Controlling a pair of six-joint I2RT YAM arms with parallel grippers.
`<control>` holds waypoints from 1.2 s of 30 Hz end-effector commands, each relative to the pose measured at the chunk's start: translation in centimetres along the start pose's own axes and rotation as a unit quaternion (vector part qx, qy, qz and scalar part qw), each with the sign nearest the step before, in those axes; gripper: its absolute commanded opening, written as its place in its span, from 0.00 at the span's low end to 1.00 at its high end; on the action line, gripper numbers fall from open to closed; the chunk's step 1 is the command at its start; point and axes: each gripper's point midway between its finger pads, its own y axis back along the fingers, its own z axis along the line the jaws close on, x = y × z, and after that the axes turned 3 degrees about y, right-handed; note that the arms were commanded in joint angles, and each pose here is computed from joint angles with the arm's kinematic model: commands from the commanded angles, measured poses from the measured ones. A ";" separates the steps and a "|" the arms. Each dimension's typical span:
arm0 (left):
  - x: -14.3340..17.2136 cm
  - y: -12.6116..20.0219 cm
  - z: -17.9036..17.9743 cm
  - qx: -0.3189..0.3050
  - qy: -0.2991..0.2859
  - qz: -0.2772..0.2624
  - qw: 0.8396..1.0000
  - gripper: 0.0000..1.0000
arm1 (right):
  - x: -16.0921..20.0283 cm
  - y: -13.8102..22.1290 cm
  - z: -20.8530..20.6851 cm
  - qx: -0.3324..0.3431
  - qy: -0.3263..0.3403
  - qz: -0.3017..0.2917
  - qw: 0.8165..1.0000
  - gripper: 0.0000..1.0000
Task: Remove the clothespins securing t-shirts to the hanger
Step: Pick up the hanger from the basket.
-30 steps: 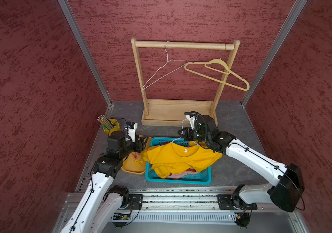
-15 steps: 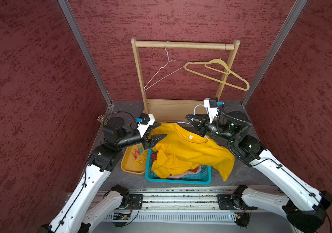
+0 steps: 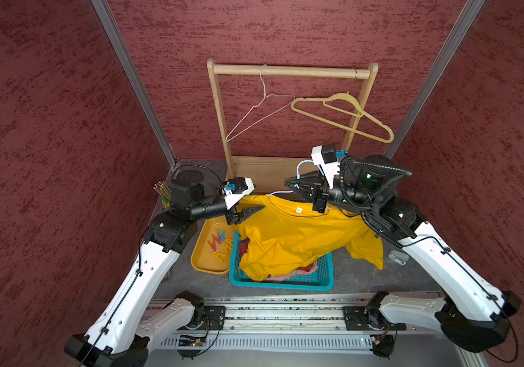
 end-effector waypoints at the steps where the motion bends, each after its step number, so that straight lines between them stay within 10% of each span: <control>1: 0.2 0.1 -0.8 0.025 0.007 0.003 1.000 0.62 | -1.3 0.3 2.0 -0.047 0.031 -0.005 0.998 0.00; 5: 0.7 0.0 -1.5 0.038 0.017 -0.001 0.999 0.47 | -1.4 0.4 2.8 -0.072 0.022 -0.016 0.997 0.00; 10: 1.3 0.6 -2.2 0.044 -0.005 0.002 0.999 0.00 | -1.5 0.6 2.3 -0.052 0.022 -0.039 0.998 0.10; 13: 1.4 1.5 -2.5 0.058 -0.003 0.009 0.998 0.00 | -1.8 1.6 1.9 -0.015 0.043 -0.036 0.998 0.52; 17: 1.5 2.7 -2.8 0.066 0.011 0.010 0.998 0.00 | -2.5 4.4 0.5 0.085 0.086 -0.007 0.993 0.73; 25: 2.0 4.5 -4.3 0.073 0.023 0.031 0.997 0.00 | -0.8 9.9 -4.8 0.292 0.147 0.136 0.935 0.75; 36: 2.5 6.0 -5.3 0.065 0.043 0.084 0.993 0.00 | 4.9 12.5 -7.7 0.347 0.170 0.292 0.875 0.75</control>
